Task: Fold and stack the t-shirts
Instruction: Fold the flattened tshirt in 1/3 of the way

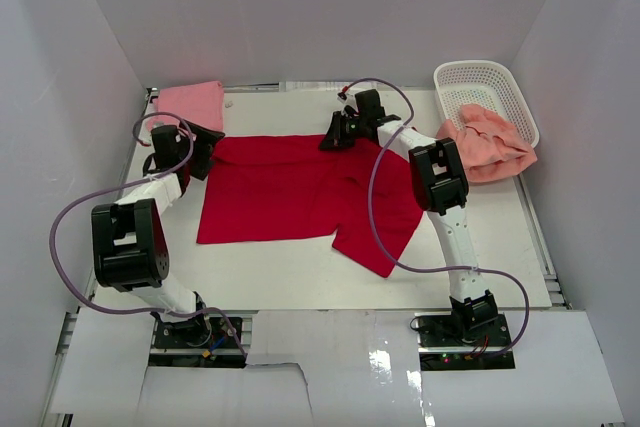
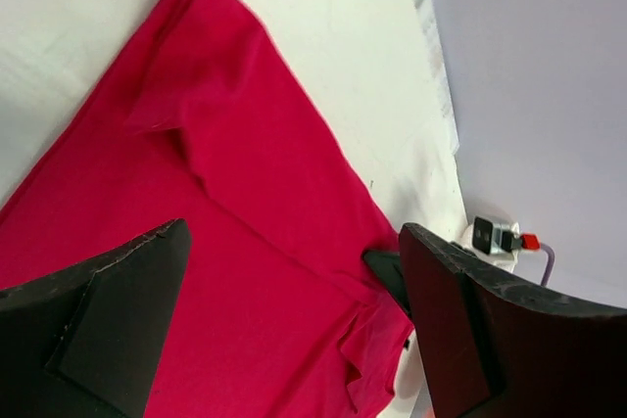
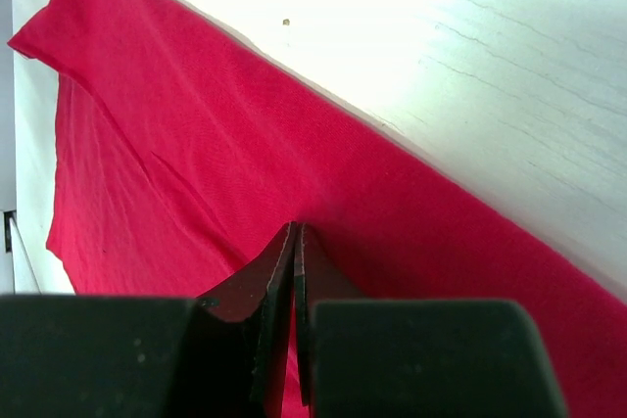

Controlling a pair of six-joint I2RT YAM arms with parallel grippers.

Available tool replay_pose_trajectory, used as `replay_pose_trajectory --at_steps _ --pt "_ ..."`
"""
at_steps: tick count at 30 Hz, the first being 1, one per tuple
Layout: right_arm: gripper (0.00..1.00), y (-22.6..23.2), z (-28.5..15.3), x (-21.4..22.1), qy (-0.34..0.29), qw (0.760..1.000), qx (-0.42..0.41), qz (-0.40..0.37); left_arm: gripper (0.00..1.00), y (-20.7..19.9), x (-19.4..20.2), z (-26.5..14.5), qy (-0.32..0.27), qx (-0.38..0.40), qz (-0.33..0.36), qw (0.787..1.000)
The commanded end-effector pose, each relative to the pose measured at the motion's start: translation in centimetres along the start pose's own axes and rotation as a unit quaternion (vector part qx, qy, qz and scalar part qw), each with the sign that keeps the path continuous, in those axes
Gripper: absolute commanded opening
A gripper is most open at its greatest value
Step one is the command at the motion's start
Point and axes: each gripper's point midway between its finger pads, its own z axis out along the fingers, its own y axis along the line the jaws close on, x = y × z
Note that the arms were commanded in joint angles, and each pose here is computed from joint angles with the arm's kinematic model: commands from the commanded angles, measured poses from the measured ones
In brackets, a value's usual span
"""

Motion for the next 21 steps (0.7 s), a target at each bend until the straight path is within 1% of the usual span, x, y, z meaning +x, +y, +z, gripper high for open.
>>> replay_pose_trajectory --at_steps 1,9,14,21 --pt "0.08 -0.6 -0.7 0.6 0.007 1.0 0.02 0.002 0.98 0.9 -0.6 0.2 -0.021 -0.02 -0.046 0.998" --pt "0.08 -0.8 -1.1 0.5 0.005 1.0 0.022 0.002 0.98 2.8 -0.6 1.2 -0.037 -0.046 -0.067 0.996" --pt "0.08 -0.6 -1.4 0.3 0.001 1.0 0.024 0.0 0.98 4.2 0.1 2.8 -0.022 -0.062 -0.078 0.995" --pt "0.08 -0.5 -1.5 0.1 0.0 1.0 0.019 0.002 0.98 4.4 0.3 3.8 -0.023 -0.044 -0.082 0.995"
